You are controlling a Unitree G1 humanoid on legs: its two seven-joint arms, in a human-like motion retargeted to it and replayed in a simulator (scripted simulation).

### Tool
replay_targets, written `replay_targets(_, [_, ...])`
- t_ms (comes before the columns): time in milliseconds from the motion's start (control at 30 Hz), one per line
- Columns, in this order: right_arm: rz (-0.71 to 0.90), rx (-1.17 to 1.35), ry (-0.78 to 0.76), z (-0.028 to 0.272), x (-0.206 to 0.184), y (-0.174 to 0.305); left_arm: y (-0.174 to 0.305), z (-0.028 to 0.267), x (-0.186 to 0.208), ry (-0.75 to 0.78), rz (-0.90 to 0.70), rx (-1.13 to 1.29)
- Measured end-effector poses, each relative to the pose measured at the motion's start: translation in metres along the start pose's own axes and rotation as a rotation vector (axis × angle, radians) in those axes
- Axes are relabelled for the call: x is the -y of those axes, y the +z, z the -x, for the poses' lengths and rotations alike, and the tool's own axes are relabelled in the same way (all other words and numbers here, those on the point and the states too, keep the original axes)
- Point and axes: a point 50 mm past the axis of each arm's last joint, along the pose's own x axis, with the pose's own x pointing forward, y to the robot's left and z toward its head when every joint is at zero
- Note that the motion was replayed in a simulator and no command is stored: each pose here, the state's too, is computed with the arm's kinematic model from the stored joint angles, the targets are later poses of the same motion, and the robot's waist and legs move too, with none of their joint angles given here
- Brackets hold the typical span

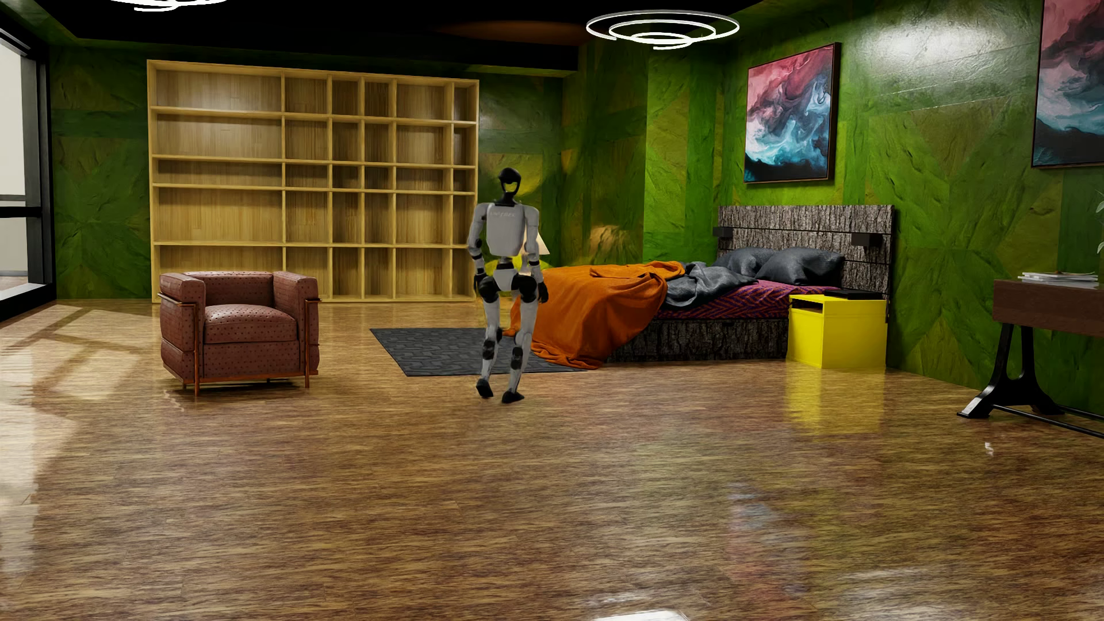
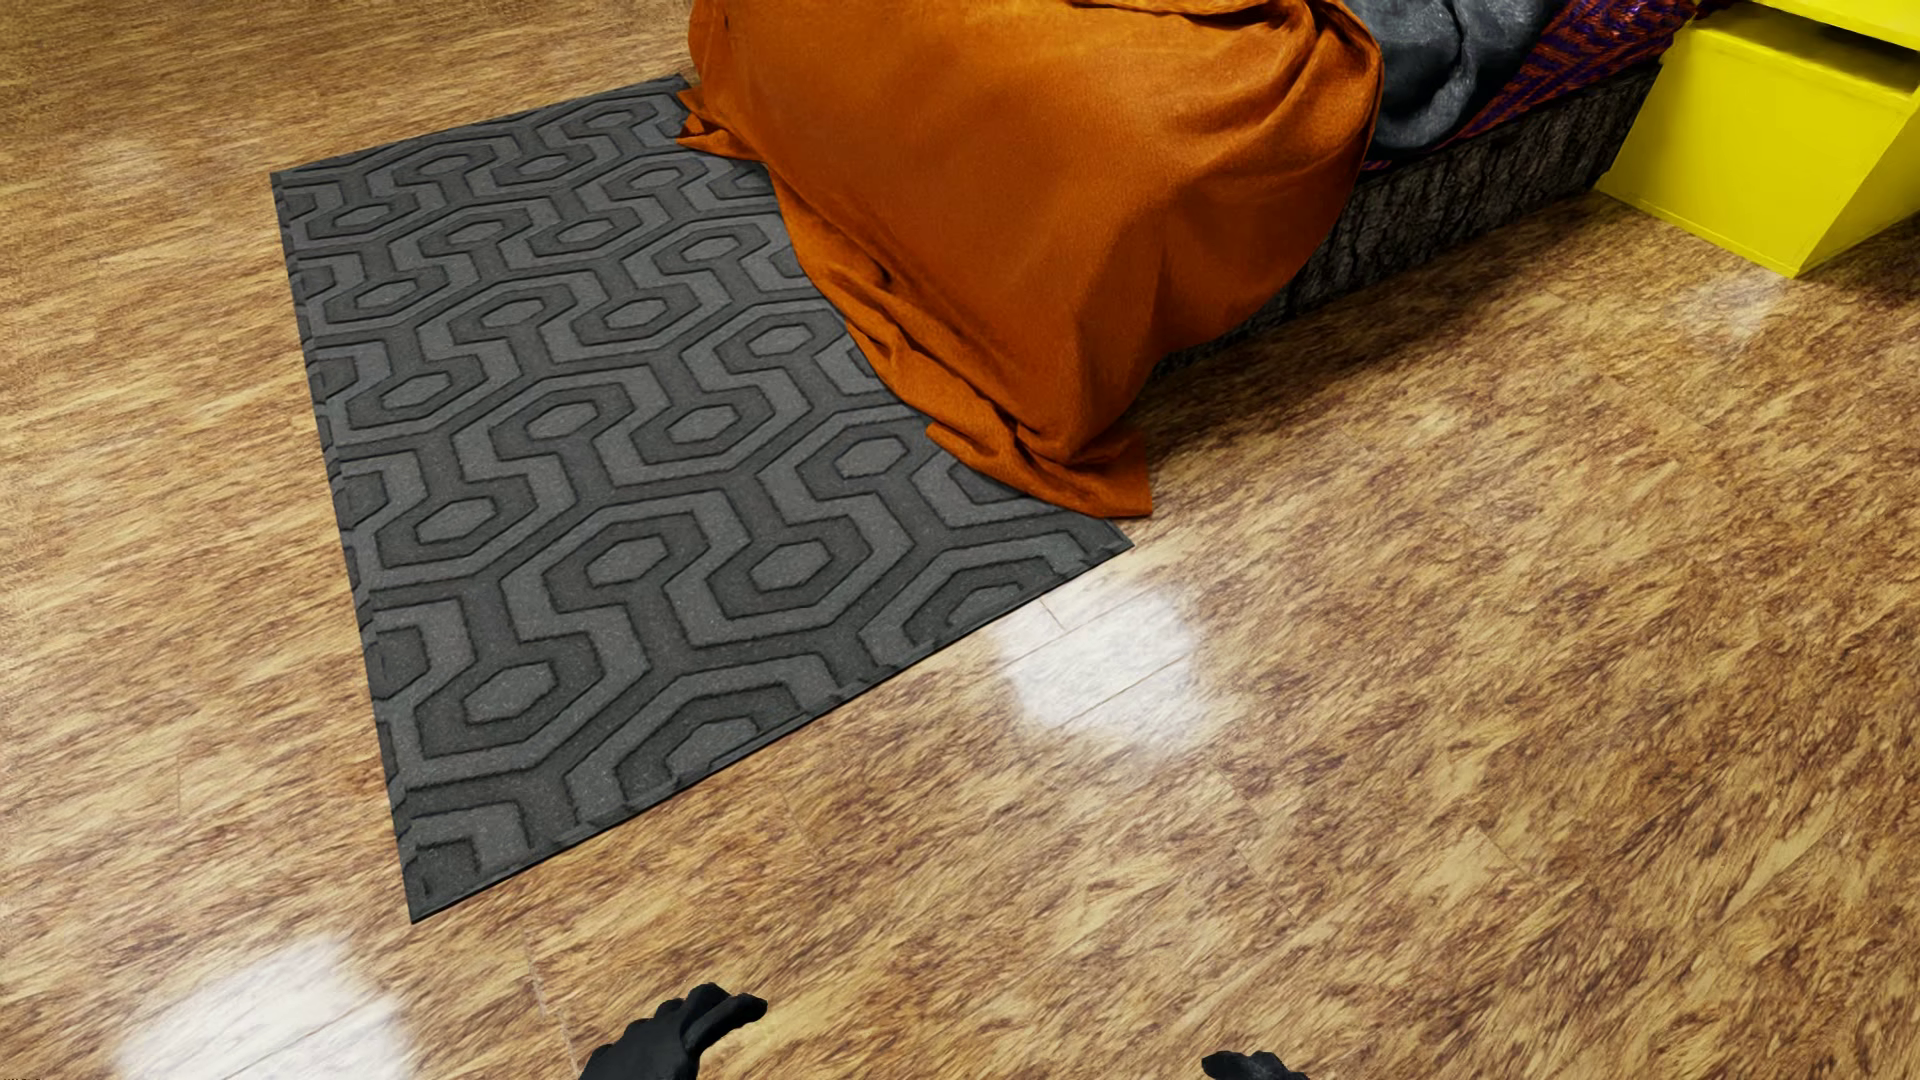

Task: Go to the bed

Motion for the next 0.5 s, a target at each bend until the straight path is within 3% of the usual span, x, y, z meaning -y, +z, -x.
replay_targets(133, [0.055,0.153,-0.124,-0.007,0.035,0.026,-0.01,0.006,0.007,-0.002,-0.003,-0.023])
replay_targets(267, [0.073,0.204,-0.153,-0.009,0.049,0.041,-0.026,0.021,0.048,-0.11,0.013,-0.155])
replay_targets(400, [0.058,0.156,-0.085,-0.003,0.025,0.027,-0.041,0.044,0.096,-0.302,-0.063,-0.288])
replay_targets(500, [0.138,0.144,0.092,0.008,-0.005,0.005,-0.031,0.041,0.096,-0.259,0.085,-0.301])
